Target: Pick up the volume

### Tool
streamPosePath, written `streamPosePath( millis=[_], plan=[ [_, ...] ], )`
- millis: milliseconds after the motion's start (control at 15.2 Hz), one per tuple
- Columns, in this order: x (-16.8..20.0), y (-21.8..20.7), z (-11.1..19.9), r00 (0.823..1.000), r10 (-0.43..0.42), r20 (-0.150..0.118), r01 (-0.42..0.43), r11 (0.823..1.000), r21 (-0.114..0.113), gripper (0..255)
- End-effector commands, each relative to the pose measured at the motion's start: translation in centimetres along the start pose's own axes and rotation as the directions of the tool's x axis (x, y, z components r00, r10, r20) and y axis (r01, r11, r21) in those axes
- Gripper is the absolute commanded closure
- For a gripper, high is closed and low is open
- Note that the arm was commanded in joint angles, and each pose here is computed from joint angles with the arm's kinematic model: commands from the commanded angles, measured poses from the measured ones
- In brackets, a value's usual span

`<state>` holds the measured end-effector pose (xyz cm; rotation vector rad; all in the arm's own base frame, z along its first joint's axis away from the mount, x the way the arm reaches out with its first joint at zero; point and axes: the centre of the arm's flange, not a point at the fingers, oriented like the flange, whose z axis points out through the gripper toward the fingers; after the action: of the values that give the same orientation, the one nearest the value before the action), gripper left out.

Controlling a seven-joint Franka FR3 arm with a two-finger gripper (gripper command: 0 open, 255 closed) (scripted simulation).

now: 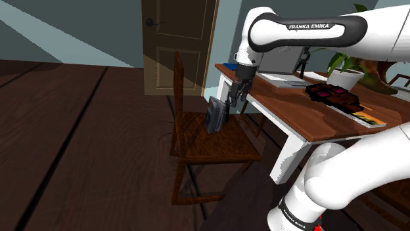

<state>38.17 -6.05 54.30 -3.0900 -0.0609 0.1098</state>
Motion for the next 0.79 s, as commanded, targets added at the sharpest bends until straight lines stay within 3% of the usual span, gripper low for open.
streamPosePath(
  millis=[0,726],
  plan=[
    [2.0,1.4,0.8,1.000,0.026,-0.003,-0.026,1.000,-0.002,0],
    [13.0,9.5,5.3,0.986,0.166,-0.013,-0.166,0.986,-0.006,0]
  ],
)
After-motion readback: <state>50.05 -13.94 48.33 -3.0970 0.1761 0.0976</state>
